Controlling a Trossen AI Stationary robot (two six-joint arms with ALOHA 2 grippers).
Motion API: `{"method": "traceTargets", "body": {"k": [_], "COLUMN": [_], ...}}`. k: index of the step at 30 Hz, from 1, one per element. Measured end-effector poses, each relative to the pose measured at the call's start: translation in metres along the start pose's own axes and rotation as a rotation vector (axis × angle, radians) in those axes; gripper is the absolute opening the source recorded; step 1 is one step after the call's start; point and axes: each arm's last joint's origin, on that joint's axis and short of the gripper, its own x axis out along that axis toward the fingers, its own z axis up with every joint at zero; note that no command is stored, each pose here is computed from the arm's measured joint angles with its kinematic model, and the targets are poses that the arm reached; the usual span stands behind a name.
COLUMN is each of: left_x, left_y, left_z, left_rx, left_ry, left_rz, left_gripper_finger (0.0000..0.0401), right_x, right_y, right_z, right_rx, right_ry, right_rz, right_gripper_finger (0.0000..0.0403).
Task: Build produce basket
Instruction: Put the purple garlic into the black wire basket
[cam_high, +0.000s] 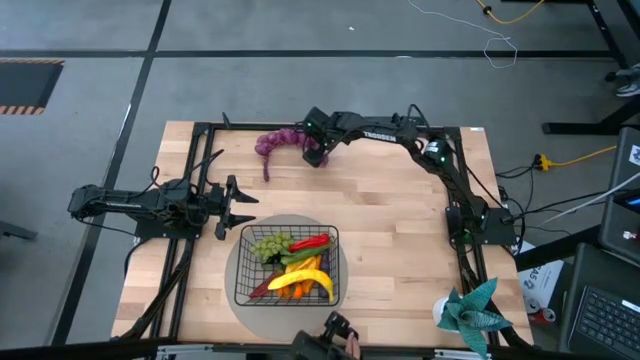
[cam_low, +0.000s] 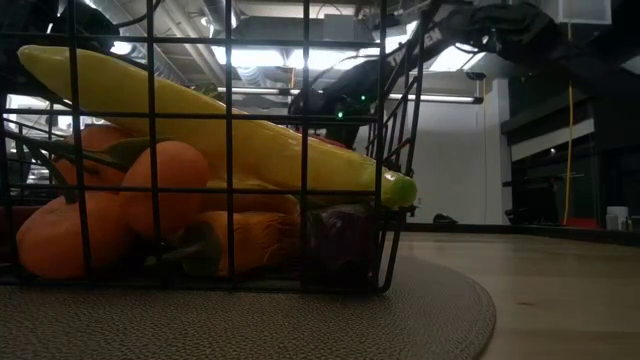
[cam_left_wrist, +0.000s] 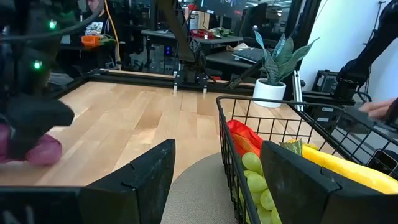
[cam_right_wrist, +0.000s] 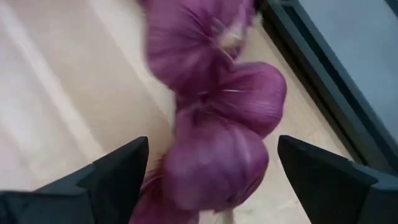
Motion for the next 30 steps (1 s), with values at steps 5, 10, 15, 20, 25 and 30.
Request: {"method": "traceTargets", "body": {"k": [5,10,15,20,25,30], "left_x": [0.000,0.000,0.000,0.000,0.000,0.000], "left_y": [0.000,0.000,0.000,0.000,0.000,0.000], "left_z": [0.000,0.000,0.000,0.000,0.000,0.000], "left_rx": [0.000,0.000,0.000,0.000,0.000,0.000], "left_ry": [0.000,0.000,0.000,0.000,0.000,0.000], "left_rz": [0.000,0.000,0.000,0.000,0.000,0.000], "left_gripper_finger": [0.0231,0.0231,0.0231,0.0231,0.0231,0.0231], "right_x": [0.006,-0.001,-0.005,-0.006,-0.013,-0.042], "right_y": [-0.006,-0.008,-0.007,-0.005,0.001,0.005], "right_z": [-0.001,0.000,-0.005,-0.014,-0.016,-0.012], "right_rx": [0.071,0.096,0.057,0.016,-0.004,-0.026], "right_ry": [0.001,0.011,0.089,0.175,0.199,0.176], "right_rz": [-0.037,-0.061,-0.069,-0.075,-0.074,-0.072], "right_gripper_finger": [0.0342,0.0271,0.0155,0.0143,0.0143,0.0143]}}
